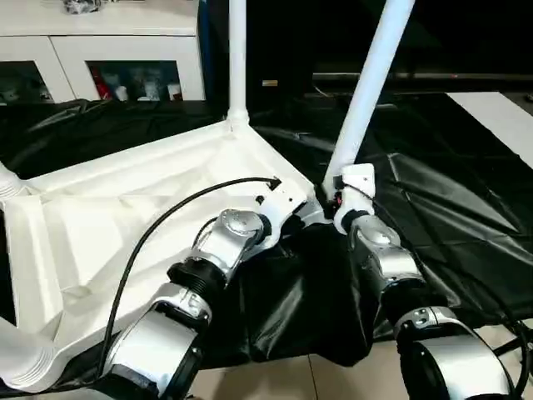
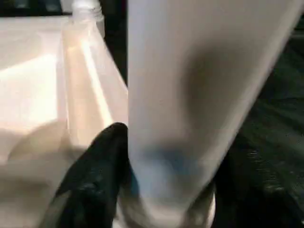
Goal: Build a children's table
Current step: Rotate leg to tighten
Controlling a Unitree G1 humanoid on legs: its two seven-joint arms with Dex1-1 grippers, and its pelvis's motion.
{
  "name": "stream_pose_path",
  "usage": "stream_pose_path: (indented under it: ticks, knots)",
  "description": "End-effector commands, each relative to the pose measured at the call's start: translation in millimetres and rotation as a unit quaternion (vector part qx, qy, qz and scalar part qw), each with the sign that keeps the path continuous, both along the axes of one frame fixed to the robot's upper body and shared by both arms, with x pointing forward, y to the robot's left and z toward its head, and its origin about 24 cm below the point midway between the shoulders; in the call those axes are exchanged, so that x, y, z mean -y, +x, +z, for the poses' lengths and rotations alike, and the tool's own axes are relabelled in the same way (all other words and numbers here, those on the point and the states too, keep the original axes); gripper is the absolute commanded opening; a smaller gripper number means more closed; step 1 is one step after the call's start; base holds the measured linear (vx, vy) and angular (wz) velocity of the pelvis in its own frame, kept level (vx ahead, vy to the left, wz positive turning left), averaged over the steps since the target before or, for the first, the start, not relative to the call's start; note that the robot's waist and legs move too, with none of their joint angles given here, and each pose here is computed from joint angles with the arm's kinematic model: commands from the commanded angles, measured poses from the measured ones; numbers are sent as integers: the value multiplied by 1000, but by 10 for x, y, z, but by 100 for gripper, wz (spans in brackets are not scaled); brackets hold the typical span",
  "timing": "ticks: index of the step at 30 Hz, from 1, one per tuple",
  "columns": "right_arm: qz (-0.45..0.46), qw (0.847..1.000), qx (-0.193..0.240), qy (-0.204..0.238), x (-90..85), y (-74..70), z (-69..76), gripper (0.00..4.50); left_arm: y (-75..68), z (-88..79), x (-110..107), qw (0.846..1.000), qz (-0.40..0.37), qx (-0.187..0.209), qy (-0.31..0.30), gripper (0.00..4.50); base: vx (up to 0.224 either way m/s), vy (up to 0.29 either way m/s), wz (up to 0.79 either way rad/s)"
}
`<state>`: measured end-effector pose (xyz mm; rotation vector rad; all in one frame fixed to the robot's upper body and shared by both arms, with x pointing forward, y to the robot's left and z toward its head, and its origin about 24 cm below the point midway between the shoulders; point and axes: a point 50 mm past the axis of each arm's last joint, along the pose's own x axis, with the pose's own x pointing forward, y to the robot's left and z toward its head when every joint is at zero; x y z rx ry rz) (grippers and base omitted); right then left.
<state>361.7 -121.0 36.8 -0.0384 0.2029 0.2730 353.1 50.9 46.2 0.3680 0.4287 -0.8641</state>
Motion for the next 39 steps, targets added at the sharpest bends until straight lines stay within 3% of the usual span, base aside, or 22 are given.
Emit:
stream_pose_path:
  ticks: [1, 8, 13, 19, 39]
  knots:
    - [34, 999, 16, 0, 17, 41, 96, 310, 11, 9, -86, 1000, -11, 13, -5, 0, 0, 0, 0]
    - [184, 983, 9, -13, 103, -76, 118, 322, -29, 6, -210, 998, -57, -5, -23, 0, 0, 0, 0]
    - [316, 948, -10, -38, 303, -313, 112, 322, -155, 42, -326, 987, -152, -30, -52, 0, 0, 0, 0]
    - [383, 922, -42, -42, 427, -450, 126, 322, -218, 67, -443, 978, -194, -49, -53, 0, 0, 0, 0]
    - [414, 908, -36, -52, 295, -445, 114, 322, -290, 68, -467, 972, -219, -63, -55, 0, 0, 0, 0]
